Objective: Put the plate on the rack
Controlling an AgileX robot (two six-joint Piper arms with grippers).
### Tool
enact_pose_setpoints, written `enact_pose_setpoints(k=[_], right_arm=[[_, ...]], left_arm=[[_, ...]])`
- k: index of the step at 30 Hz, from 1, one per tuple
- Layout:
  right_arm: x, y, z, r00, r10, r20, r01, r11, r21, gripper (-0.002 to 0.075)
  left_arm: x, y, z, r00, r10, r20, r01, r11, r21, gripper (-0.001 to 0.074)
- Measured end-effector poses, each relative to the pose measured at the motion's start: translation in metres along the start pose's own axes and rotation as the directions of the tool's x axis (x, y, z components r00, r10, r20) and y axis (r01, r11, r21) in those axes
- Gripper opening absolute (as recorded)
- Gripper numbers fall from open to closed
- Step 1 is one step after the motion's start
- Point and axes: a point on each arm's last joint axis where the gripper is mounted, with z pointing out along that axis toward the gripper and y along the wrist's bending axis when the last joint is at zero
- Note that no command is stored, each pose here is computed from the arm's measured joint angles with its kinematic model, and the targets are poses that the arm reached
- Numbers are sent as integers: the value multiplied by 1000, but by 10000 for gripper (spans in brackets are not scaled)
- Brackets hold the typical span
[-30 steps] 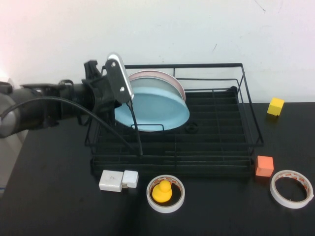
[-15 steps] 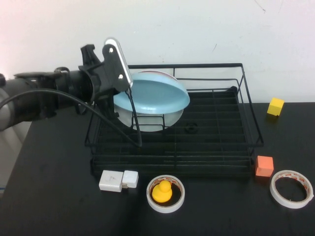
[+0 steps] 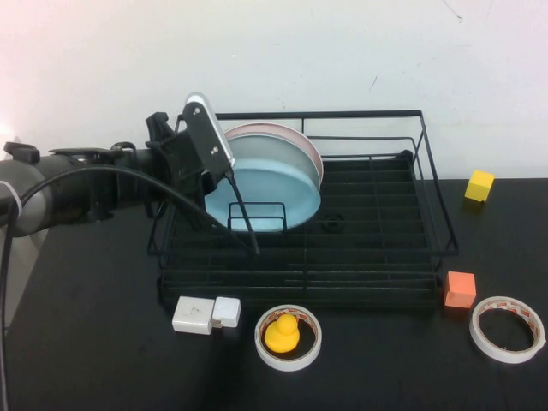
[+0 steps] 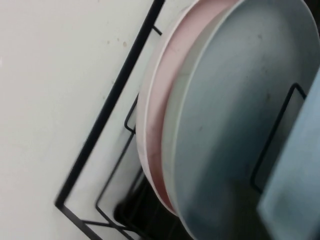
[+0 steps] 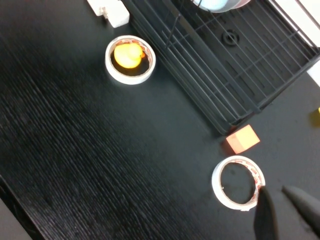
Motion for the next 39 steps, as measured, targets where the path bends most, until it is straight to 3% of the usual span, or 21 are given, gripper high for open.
enact_pose_setpoints(k=[5,8,11,16,19,22,25,29,31,33,35,39], right_arm=[[0,2,0,1000,9,6,-9,1000,-18,2],[-1,3,0,1000,17,15,-16,999,-38,2],[-2,5,0,999,26,24,-25,998,-60,2],[-3,7,0,999,32,26,-30,997,-75,2],[0,4,0,1000,17,-2,-17,999,-48,1],[6,0,0,997,-9,-71,9,1000,3,1],[12,-7,-2,993,-22,-118,30,997,73,1],[22,-7,1,994,-19,-108,33,991,129,1],[30,-3,4,998,-21,-52,29,987,155,1],[40,1,8,1000,-18,8,16,983,180,1],[52,6,16,999,-15,50,6,981,192,1],[78,18,32,993,-23,113,-1,978,207,1]], left_arm=[[1,0,0,989,-149,-9,148,989,-7,580],[2,1,0,980,-198,-22,197,980,-19,659],[1,4,-3,969,-243,-35,242,969,-45,664],[-24,15,-25,954,-299,-9,295,946,-134,564],[-46,24,-47,946,-324,30,323,926,-198,430],[-69,36,-80,926,-370,73,374,877,-303,238],[-86,46,-116,884,-451,124,458,780,-427,77],[-101,52,-171,770,-584,257,616,574,-540,15],[-106,48,-198,716,-615,331,681,508,-527,6],[-109,37,-219,667,-637,387,735,479,-480,3],[-111,19,-236,616,-659,431,786,478,-392,1],[-107,-21,-260,551,-699,456,829,523,-200,0]])
